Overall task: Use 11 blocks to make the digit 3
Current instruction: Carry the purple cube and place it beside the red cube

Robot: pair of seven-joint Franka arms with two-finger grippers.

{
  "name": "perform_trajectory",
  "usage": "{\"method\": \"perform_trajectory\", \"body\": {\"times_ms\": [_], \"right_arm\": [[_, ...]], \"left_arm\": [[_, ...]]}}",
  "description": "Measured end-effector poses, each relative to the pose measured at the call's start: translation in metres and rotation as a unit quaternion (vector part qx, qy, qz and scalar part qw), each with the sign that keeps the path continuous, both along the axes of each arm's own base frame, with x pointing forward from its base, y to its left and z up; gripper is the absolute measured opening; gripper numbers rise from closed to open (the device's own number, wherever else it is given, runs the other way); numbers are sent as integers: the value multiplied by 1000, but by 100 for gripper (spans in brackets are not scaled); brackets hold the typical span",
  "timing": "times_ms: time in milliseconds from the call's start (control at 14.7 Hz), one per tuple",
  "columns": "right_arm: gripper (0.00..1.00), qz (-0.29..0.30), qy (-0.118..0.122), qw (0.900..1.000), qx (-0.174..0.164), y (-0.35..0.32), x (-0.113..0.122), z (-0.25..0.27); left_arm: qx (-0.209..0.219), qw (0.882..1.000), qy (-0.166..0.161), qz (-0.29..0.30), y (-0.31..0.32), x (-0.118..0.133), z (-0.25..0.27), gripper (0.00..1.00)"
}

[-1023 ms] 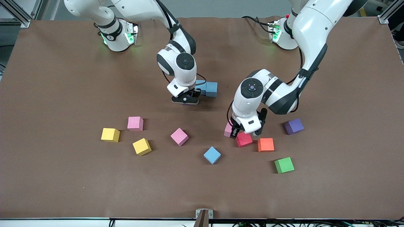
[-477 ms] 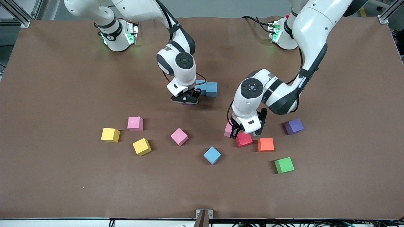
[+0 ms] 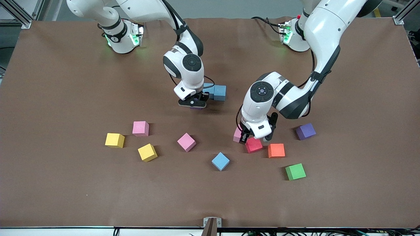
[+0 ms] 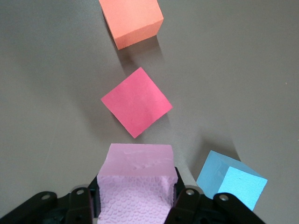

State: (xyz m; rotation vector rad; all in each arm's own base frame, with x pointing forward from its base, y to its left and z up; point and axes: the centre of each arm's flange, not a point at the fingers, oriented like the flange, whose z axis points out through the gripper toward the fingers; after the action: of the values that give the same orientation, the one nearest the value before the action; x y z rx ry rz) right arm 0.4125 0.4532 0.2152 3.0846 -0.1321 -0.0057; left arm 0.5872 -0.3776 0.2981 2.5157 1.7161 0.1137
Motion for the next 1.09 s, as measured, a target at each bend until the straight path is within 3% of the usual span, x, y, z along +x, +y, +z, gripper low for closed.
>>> {"method": "perform_trajectory", "body": {"times_ms": [1091], "right_arm": [[52, 1, 0, 1000, 0, 2, -3, -1]], "left_arm": [[0, 1000, 0, 0, 0, 0, 0, 55]]}}
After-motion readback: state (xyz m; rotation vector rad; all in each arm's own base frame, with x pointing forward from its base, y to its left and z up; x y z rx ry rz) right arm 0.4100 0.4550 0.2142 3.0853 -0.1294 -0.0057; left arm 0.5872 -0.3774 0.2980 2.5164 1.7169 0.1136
